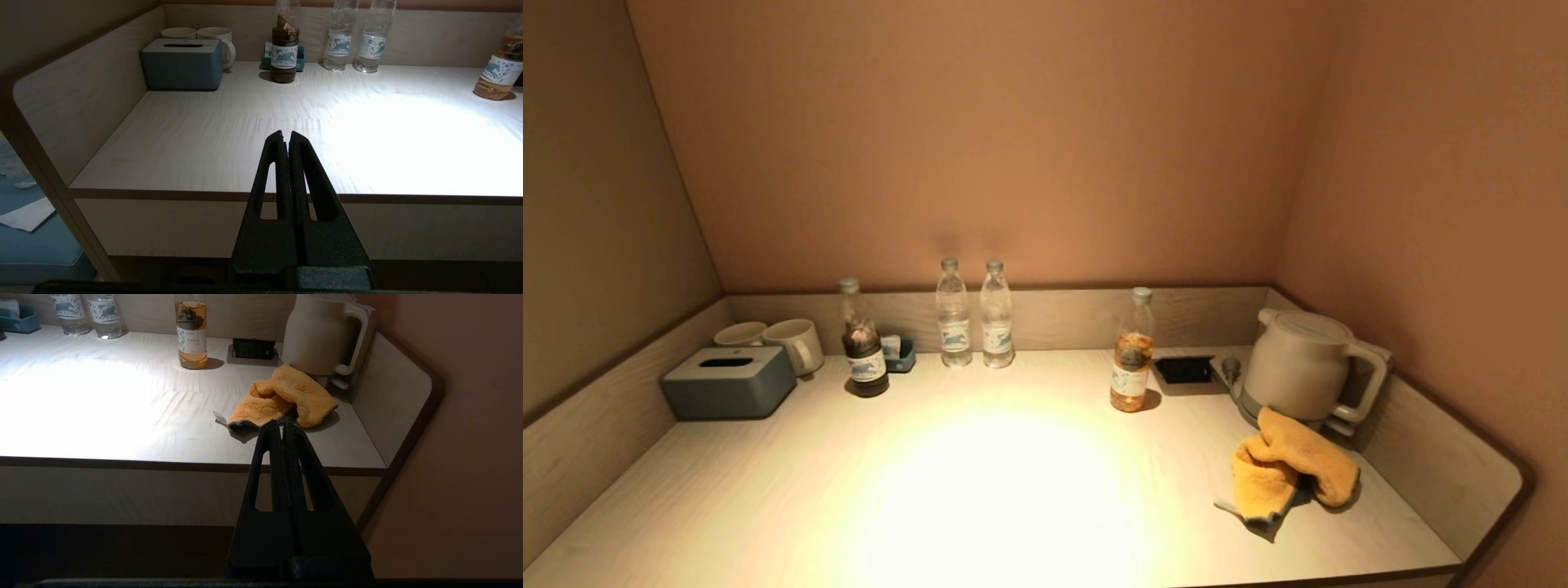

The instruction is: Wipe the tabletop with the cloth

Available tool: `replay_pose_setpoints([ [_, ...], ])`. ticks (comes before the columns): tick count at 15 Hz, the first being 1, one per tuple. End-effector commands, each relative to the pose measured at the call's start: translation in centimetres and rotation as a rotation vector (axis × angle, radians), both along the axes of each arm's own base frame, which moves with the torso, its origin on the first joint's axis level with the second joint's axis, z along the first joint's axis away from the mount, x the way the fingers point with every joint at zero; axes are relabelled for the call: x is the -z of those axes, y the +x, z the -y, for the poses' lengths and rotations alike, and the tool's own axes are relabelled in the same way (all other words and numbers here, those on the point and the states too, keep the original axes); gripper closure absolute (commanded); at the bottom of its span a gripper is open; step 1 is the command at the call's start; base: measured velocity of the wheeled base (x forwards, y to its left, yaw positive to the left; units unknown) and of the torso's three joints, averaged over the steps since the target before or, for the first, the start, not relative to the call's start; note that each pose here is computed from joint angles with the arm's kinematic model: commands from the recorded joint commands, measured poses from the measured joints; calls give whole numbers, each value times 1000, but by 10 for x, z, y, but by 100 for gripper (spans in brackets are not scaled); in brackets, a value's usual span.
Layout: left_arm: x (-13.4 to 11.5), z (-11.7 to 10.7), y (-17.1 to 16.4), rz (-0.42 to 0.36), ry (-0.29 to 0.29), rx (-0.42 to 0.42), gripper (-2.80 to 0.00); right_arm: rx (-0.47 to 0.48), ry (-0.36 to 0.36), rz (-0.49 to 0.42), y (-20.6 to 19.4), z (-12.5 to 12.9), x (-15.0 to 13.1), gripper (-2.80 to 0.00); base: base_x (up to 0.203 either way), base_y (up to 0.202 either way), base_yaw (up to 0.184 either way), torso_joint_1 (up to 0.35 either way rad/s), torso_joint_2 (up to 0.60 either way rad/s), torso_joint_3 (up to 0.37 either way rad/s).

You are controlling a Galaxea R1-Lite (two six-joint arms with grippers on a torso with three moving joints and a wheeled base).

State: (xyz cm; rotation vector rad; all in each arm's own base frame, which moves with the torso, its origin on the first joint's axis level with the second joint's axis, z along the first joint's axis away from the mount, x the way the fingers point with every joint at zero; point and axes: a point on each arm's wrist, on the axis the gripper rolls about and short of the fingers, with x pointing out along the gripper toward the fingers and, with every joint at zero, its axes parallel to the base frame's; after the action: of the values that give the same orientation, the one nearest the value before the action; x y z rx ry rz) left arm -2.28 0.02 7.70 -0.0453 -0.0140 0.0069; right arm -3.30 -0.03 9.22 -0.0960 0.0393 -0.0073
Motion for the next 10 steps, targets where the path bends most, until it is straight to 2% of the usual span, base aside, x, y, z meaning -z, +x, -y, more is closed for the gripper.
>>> replay_pose_setpoints([
  [1,0,0,0,2,-1,0,0,-10,-4,244,5,0,-11,0,0,0,0,0,0,0],
  [5,0,0,0,2,-1,0,0,-21,-2,221,9,-1,-2,0,0,0,0,0,0,0],
  [10,0,0,0,0,-1,0,0,-37,12,80,10,-1,12,0,0,0,0,0,0,0],
])
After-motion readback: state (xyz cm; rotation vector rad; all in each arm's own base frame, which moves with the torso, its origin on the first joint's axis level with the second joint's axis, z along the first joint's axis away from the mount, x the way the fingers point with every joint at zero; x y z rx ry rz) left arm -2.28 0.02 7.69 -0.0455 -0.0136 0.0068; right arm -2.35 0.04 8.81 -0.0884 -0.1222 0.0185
